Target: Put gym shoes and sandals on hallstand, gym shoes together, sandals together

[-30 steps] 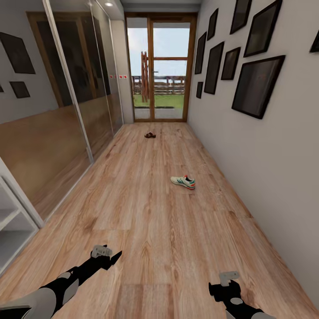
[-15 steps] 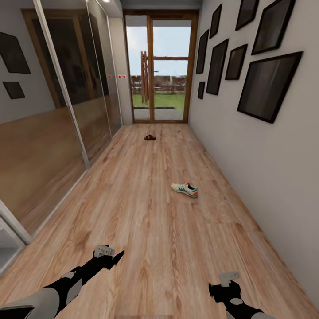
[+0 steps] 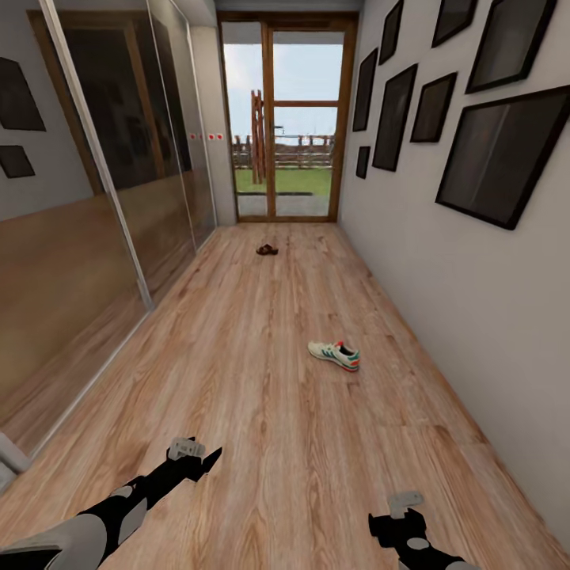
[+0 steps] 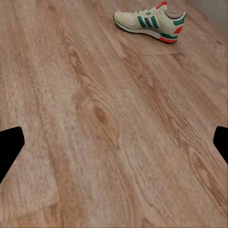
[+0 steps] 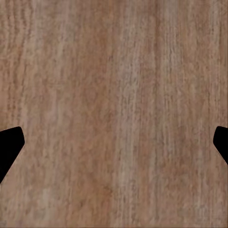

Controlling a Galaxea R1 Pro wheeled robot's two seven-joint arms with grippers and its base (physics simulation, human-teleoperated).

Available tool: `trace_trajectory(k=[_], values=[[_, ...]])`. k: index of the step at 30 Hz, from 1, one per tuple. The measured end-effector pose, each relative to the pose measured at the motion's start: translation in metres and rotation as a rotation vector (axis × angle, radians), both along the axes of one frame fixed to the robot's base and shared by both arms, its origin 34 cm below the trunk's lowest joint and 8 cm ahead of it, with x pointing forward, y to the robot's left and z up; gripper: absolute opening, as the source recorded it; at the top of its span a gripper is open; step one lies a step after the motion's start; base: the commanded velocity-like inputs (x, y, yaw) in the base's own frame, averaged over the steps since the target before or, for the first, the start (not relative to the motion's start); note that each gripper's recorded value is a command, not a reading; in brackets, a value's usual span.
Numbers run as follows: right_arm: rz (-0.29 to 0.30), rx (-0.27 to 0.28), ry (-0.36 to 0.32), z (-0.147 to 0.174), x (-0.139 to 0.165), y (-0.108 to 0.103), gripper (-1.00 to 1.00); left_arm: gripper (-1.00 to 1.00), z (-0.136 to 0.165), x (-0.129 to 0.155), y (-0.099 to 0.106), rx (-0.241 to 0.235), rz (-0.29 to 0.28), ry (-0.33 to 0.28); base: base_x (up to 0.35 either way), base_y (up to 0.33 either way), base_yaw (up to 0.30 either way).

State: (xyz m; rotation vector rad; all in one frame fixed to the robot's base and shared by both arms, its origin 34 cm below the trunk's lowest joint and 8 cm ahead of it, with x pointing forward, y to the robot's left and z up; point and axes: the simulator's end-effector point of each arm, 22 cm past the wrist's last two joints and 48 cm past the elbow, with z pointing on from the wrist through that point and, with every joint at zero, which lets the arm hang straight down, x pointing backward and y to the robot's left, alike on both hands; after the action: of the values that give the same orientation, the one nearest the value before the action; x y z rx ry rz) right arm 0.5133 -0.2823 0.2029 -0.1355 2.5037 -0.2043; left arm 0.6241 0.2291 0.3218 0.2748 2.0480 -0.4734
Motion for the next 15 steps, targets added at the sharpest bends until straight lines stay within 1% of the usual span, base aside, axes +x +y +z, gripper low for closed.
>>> trace_trajectory(k=[15], values=[[0.000,0.004,-0.004,0.0004,0.0008,0.0023,1.00,1.00,0.0000,-0.0001,0.0001,0.000,0.001,0.000,0.350,0.000,0.000]])
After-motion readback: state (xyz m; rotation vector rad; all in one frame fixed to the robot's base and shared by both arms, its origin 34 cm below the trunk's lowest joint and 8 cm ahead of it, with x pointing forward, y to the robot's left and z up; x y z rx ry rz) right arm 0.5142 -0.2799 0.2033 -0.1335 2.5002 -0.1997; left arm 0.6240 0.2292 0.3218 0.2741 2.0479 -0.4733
